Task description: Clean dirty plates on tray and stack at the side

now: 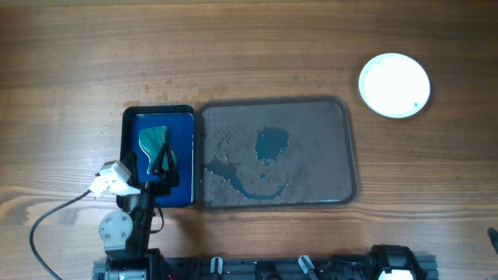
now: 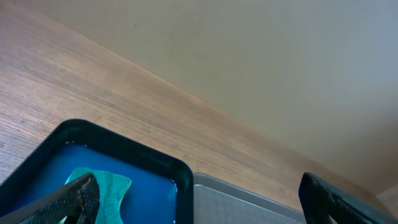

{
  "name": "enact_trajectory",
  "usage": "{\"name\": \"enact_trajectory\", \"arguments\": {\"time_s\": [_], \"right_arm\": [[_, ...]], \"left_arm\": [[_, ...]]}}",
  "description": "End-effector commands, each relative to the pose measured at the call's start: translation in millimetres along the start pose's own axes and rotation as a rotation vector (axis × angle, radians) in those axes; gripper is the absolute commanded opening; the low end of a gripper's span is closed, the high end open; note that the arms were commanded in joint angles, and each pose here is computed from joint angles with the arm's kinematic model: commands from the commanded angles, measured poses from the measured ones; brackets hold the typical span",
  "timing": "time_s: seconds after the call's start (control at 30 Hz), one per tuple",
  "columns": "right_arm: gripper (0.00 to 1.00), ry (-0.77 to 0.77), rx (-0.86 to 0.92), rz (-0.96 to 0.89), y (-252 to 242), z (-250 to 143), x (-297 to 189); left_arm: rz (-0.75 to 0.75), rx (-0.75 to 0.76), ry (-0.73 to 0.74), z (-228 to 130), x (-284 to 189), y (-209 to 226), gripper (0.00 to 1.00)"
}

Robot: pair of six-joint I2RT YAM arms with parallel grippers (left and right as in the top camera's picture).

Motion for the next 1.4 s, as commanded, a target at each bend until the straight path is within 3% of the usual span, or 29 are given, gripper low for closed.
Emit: {"name": "enact_trajectory", "arguments": {"time_s": [0.0, 0.3, 0.47, 0.77, 1.03, 1.2, 1.37], "right_arm": [[1.0, 0.012, -0.013, -0.031, -4.4, -0.5, 1.3], [1.0, -0.035, -0.025, -0.003, -2.0, 5.6, 2.0], [1.0, -0.214, -0.069, -0.004, 0.5, 5.0, 13.0], [1.0, -0.556, -0.188, 0.098, 11.7, -48.4, 114.5], [1.0, -0.734, -0.008, 0.139, 3.0, -83.3, 188.0], [1.0, -0.84, 0.203, 0.085, -7.4, -111.8, 208.3], [1.0, -0.829, 0.299, 0.059, -11.5, -133.0, 223.1]], "left_arm": [[0.007, 0.016, 0.0, -0.9, -0.4, 0.5, 1.0], [0.007, 0.016, 0.0, -0.9, -0.4, 0.5, 1.0], [0.007, 0.016, 0.0, -0.9, -0.4, 0.5, 1.0], [0.007, 0.016, 0.0, -0.9, -0.4, 0.5, 1.0], [0.007, 0.016, 0.0, -0.9, -0.4, 0.5, 1.0], [0.007, 0.016, 0.0, -0.9, -0.4, 0.5, 1.0], [0.007, 0.016, 0.0, -0.9, -0.4, 0.5, 1.0]]}}
Point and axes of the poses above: each gripper's point midway between its finger pads, its own x axis out along the fingers, its own y axis along the line the jaws close on, z = x × y, the point moved 7 cm from there along -x, back along the fingers, and after that the axes turned 4 degrees about x, right-handed, at the moved point
